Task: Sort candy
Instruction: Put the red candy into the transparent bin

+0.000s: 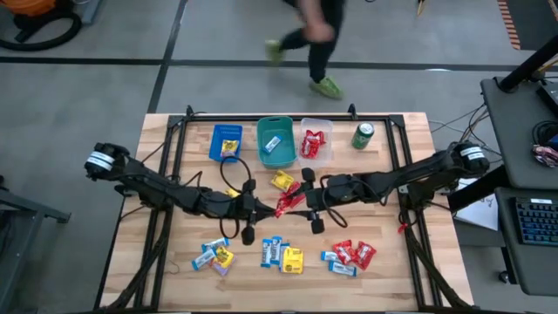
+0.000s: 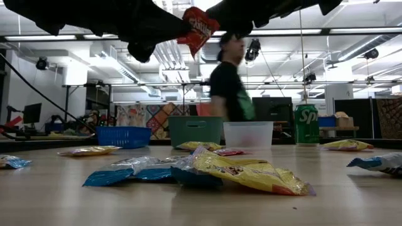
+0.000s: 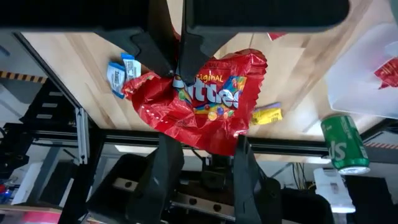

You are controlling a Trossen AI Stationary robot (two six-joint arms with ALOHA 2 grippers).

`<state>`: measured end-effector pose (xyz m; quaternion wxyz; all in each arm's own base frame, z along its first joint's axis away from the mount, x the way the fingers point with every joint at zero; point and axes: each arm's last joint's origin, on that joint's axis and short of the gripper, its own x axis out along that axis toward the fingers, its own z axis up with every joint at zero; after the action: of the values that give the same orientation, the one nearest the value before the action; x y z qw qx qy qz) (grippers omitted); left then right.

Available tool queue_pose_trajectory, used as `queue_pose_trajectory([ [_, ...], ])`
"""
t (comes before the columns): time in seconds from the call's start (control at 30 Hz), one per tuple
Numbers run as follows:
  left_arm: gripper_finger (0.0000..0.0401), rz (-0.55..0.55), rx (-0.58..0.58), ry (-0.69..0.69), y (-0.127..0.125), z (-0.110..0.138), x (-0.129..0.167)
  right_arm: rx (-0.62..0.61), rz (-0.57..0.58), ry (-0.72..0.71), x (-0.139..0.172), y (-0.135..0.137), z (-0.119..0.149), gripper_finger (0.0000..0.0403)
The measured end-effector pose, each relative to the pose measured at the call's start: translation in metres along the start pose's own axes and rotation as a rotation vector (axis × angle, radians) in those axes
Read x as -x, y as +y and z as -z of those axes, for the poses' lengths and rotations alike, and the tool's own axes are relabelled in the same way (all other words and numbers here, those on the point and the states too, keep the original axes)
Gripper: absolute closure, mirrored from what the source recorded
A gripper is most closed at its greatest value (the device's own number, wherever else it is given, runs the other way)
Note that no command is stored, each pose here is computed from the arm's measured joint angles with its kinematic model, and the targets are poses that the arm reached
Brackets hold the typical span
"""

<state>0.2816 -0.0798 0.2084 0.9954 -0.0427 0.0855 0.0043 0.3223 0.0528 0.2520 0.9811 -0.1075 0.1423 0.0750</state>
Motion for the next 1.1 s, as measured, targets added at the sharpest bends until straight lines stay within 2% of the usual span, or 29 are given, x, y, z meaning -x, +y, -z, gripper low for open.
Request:
queue_pose_trajectory([
  [0.6, 0.0401, 0.0, 0.009, -0.024, -0.0007, 0.0027, -0.0046, 0.008, -0.03, 0.025, -0.0042, 0.0014, 0.0031, 0.0215],
  [0.83, 0.0401, 0.0, 0.008, -0.025, -0.0007, 0.0026, -0.0046, 0.008, -0.03, 0.024, -0.0042, 0.0014, 0.003, 0.0259],
  [1.1, 0.0401, 0.0, 0.01, -0.031, -0.0006, 0.0019, -0.0045, 0.02, -0.03, 0.025, -0.0042, 0.0014, 0.0031, 0.0328],
])
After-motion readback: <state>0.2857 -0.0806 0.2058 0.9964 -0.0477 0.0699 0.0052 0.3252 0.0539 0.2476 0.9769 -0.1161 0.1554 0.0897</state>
